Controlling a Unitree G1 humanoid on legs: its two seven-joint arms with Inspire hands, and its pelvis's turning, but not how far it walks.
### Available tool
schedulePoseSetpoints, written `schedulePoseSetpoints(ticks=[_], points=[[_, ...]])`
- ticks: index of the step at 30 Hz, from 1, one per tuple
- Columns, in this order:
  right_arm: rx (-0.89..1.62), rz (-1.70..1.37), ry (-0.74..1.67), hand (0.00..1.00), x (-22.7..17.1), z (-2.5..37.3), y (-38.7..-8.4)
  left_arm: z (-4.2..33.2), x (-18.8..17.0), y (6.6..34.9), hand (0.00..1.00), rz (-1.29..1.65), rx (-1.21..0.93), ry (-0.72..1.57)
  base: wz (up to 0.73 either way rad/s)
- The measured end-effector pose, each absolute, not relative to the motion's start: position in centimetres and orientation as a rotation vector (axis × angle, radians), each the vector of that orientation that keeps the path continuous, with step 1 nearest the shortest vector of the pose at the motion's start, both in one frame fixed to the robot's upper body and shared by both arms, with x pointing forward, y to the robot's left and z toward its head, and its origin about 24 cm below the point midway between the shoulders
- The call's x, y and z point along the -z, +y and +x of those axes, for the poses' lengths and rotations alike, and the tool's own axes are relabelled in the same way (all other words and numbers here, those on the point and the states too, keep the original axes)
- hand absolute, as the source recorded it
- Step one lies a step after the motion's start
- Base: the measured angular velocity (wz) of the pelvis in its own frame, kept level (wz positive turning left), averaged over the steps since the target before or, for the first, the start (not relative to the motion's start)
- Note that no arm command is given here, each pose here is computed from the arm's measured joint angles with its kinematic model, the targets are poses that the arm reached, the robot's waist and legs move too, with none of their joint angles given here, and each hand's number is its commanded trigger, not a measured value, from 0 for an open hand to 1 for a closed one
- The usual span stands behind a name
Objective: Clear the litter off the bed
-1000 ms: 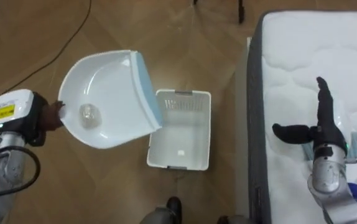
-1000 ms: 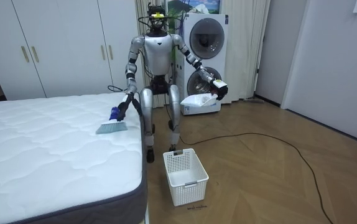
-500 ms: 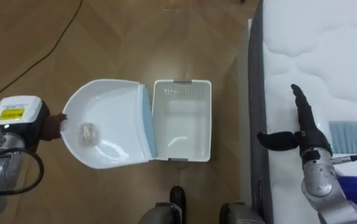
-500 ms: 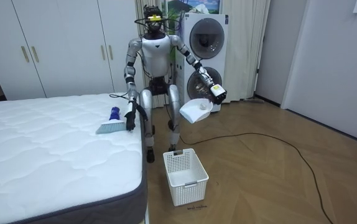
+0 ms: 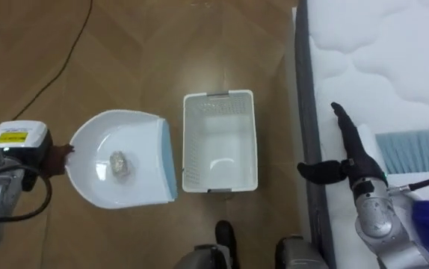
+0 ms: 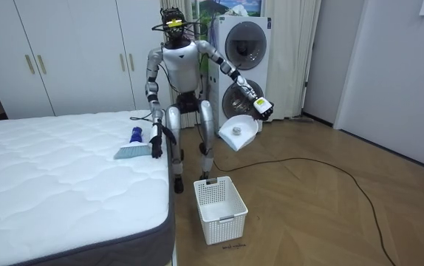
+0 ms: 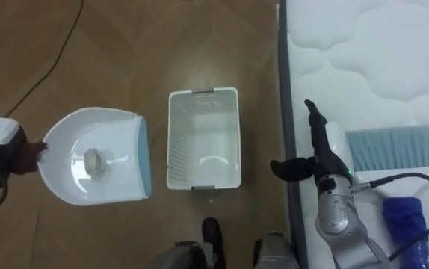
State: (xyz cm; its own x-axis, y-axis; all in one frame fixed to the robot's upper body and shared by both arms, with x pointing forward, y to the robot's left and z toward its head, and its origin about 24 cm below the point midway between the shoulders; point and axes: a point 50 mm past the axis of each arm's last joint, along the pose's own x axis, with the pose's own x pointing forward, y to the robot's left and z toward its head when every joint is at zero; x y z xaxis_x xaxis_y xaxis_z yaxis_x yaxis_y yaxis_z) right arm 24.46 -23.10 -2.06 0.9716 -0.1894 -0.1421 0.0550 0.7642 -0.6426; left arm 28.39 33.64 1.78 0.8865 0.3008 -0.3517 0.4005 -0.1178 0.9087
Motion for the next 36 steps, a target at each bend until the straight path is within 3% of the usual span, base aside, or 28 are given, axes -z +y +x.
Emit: schedulePoseSetpoints(ticks=[8,14,36], points=[[0.112,-0.721,0.186,0.00,1.8,23.6,-23.5,27.8,-1.8,36.3,1.00,1.569,0.003,0.727,0.00],[0.099,-0.701,0.184,0.00,1.7,23.8,-23.1,27.8,-1.6,36.6,1.00,1.464,0.002,0.816,0.02],[0.047,-0.754,0.103,0.00,0.7,24.2,-23.2,29.5,-3.1,35.8,1.00,1.434,-0.035,0.732,-0.05]])
